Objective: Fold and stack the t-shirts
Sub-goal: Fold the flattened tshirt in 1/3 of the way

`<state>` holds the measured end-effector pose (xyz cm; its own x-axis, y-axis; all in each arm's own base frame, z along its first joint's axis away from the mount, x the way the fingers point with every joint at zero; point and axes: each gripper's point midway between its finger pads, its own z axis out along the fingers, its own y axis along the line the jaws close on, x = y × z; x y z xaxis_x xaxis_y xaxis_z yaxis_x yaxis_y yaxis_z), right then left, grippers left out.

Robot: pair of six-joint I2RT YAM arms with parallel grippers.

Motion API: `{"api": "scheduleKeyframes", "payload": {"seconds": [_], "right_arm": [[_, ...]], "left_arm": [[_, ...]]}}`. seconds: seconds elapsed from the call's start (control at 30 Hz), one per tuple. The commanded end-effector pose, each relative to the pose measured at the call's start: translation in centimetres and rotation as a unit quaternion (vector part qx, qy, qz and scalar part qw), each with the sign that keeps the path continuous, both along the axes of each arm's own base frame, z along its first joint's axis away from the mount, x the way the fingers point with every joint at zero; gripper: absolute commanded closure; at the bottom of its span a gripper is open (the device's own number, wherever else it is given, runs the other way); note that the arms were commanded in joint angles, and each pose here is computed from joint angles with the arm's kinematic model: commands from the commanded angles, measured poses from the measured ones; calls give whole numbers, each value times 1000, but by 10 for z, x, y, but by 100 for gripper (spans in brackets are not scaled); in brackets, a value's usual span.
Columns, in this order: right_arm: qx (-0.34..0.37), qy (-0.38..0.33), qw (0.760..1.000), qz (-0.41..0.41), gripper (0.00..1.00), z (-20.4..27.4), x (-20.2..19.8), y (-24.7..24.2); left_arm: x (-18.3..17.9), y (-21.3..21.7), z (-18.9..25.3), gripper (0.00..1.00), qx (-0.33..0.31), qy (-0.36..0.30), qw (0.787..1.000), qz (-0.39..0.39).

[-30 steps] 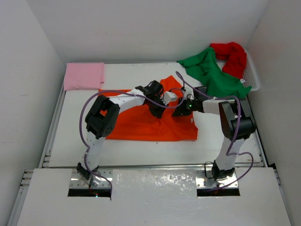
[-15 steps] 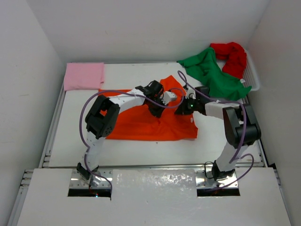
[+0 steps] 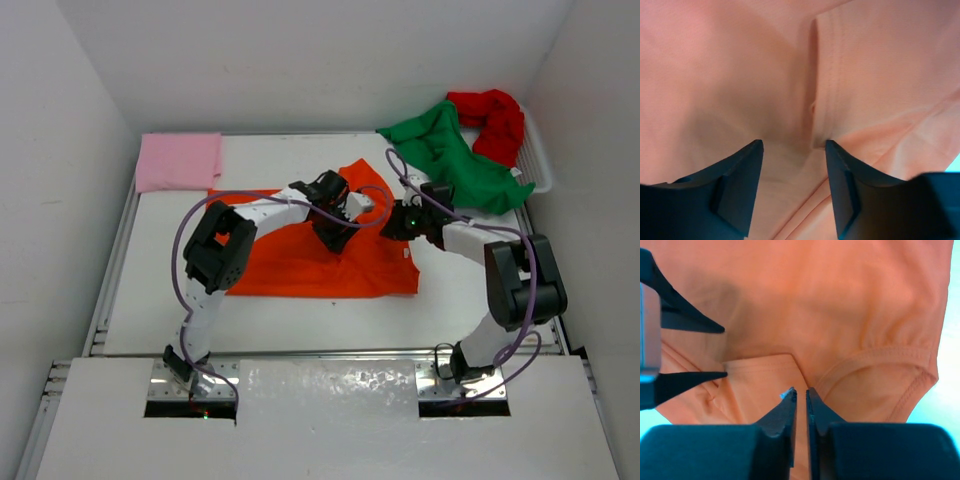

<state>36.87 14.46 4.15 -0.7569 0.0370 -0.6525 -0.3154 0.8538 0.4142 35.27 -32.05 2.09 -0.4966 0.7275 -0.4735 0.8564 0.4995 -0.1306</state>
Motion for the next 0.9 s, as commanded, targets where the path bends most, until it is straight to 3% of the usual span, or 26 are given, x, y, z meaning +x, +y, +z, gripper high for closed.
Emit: {"api": "scheduleKeyframes", "payload": {"seconds": [0.0, 0.03, 0.07, 0.1, 0.13, 0.17, 0.33, 0.43, 0.53, 0.63, 0.73, 0.87], "right_arm": [[3, -5, 999, -41, 88, 14, 2, -15], [19, 3, 998, -60, 86, 18, 1, -18], [29, -1, 996, -81, 84, 26, 1, -28], [31, 7, 995, -92, 77, 25, -4, -33], [24, 23, 994, -104, 72, 22, -11, -39], [14, 16, 993, -112, 68, 29, -14, -45], [-56, 91, 987, -122, 41, 12, -60, -67], [-79, 126, 980, -132, 29, 7, -87, -75], [-80, 167, 973, -137, 26, -4, -113, -76], [-46, 195, 972, -127, 31, -13, -130, -64], [-20, 205, 970, -126, 37, -20, -137, -55], [-11, 220, 967, -126, 42, -29, -141, -52]], "left_arm": [[15, -4, 32, 48, -5, -42, 999, 19], [17, -6, 40, 45, -13, -50, 998, 21], [22, -10, 57, 35, -29, -65, 997, 23], [26, -12, 67, 33, -39, -75, 996, 25], [30, -14, 80, 12, -49, -86, 995, 27], [38, -17, 103, 3, -68, -104, 992, 33], [55, 20, 158, 0, -93, -122, 985, 76], [70, 117, 166, 0, -62, -109, 977, 170], [47, 211, 138, 0, -6, -56, 966, 252], [-3, 274, 104, 0, 34, 15, 956, 291], [-43, 327, 70, 0, 73, 41, 939, 333], [-80, 356, 31, 0, 74, 88, 922, 370]]}}
